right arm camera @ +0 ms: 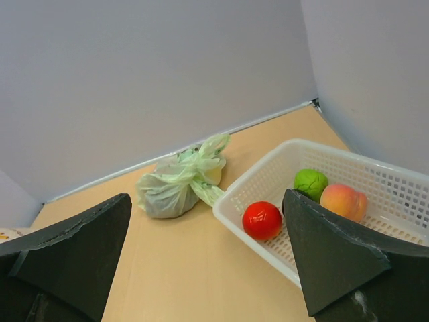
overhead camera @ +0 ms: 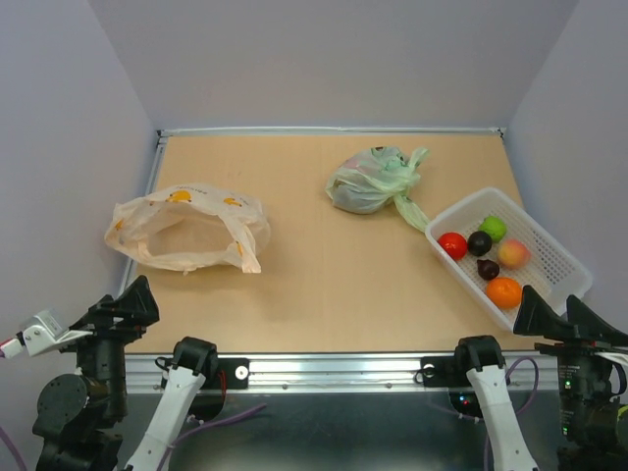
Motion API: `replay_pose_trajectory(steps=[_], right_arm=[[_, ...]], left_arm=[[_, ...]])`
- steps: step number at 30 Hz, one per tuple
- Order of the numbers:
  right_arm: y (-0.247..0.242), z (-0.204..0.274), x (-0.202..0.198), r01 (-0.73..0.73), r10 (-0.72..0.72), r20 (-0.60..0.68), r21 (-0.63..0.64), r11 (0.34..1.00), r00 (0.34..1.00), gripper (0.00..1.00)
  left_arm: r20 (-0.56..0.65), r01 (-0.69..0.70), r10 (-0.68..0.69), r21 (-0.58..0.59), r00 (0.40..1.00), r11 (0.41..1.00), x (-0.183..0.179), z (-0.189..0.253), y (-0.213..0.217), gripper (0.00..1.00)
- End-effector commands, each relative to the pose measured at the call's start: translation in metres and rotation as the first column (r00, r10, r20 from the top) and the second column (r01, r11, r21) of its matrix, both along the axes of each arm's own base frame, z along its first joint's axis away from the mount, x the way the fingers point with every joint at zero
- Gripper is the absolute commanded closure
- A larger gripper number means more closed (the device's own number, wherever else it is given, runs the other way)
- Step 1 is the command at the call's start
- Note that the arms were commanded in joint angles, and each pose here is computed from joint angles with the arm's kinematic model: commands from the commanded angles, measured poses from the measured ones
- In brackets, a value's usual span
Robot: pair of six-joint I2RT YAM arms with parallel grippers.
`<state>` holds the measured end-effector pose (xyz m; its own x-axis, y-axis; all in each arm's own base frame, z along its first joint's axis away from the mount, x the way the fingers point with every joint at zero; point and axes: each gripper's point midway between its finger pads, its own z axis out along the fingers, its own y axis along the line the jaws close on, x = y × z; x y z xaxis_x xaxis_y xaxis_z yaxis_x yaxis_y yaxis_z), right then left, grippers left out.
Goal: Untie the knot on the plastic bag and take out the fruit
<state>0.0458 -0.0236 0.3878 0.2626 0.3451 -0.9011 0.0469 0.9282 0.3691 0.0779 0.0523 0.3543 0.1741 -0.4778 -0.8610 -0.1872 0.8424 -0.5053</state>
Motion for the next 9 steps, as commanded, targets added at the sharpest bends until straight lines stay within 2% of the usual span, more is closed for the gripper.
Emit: replay_pose_trajectory(steps=[1,9], right_arm=[[0.0050,0.0051,-0.0103,-0.043,0.043,0.025,0.003,0.999,0.999,0.00],[0.0068,0.0033,-0.0142,-0.056,0.056,0.016,0.002,0.998,0.998,0.00]], left_arm=[[0.027,0.015,-0.014,-0.018,1.000,1.000,-0.0016,0.0067,-0.0026,0.01],[0.020,0.023,-0.022,-0.026,1.000,0.999,-0.0029,0.0057,-0.0040,0.01]])
